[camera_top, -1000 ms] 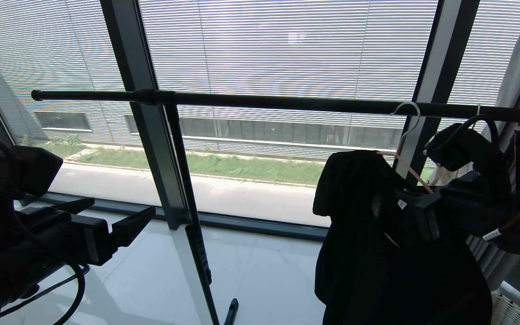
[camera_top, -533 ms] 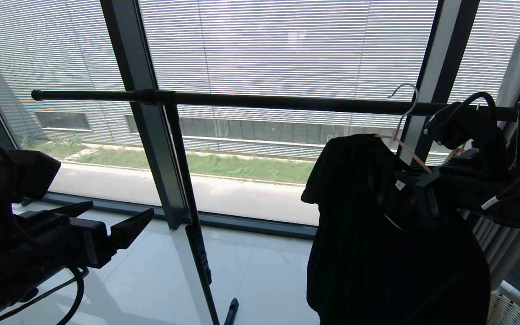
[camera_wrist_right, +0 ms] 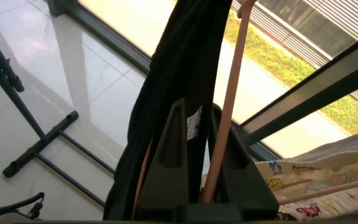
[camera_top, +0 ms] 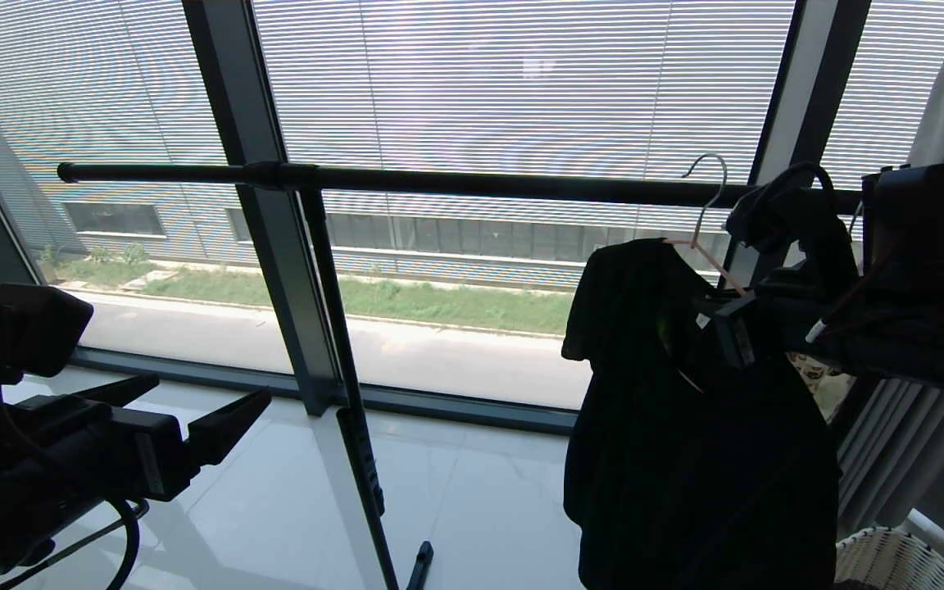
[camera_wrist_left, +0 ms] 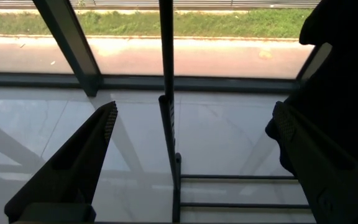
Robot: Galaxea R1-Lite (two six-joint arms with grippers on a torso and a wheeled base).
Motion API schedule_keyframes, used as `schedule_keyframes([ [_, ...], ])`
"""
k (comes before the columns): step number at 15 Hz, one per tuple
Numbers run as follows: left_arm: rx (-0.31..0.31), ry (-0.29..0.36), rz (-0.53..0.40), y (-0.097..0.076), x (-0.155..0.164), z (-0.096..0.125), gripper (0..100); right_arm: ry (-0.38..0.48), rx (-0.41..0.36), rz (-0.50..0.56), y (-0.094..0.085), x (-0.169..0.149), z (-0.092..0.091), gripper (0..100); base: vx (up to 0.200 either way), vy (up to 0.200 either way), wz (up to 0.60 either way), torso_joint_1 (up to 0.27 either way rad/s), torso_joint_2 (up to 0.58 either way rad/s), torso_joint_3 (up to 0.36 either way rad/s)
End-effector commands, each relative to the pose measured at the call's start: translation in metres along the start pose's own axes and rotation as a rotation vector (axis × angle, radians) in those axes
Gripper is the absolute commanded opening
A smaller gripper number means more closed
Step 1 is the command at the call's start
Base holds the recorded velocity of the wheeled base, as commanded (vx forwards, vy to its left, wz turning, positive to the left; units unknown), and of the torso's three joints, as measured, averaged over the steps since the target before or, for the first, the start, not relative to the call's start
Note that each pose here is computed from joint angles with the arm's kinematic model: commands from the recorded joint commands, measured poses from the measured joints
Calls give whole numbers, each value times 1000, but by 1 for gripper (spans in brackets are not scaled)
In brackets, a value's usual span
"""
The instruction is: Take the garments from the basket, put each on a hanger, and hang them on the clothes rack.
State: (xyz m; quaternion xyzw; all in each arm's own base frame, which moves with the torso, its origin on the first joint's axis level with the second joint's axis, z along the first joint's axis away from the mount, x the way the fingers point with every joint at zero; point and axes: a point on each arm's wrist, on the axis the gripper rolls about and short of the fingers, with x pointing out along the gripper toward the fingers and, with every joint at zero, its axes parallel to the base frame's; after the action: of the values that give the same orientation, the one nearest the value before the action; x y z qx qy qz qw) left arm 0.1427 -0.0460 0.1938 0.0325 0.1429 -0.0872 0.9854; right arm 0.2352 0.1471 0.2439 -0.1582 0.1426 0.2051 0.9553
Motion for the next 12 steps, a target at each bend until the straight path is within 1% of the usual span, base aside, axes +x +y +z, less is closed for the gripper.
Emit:
schedule_keyframes([
  [1,-1,-1,0,0,0,0,100,20,-4,5,2,7,-3,0,0,0,0,0,0,0],
  [4,0,-5,0,0,-2,0,100,34,-6,6,3,11,-6,0,0,0,0,0,0,0],
  [5,1,2,0,0,-2,-2,100,35,-7,6,3,12,-6,0,0,0,0,0,0,0],
  [10,3,4,0,0,-2,-3,100,32,-1,5,3,11,-6,0,0,0,0,0,0,0],
  [11,1,2,0,0,-2,-3,100,21,5,5,3,11,-4,100,0,0,0,0,0,0],
  [12,1,2,1,0,-2,-3,100,8,23,4,2,8,-2,100,0,0,0,0,0,0],
])
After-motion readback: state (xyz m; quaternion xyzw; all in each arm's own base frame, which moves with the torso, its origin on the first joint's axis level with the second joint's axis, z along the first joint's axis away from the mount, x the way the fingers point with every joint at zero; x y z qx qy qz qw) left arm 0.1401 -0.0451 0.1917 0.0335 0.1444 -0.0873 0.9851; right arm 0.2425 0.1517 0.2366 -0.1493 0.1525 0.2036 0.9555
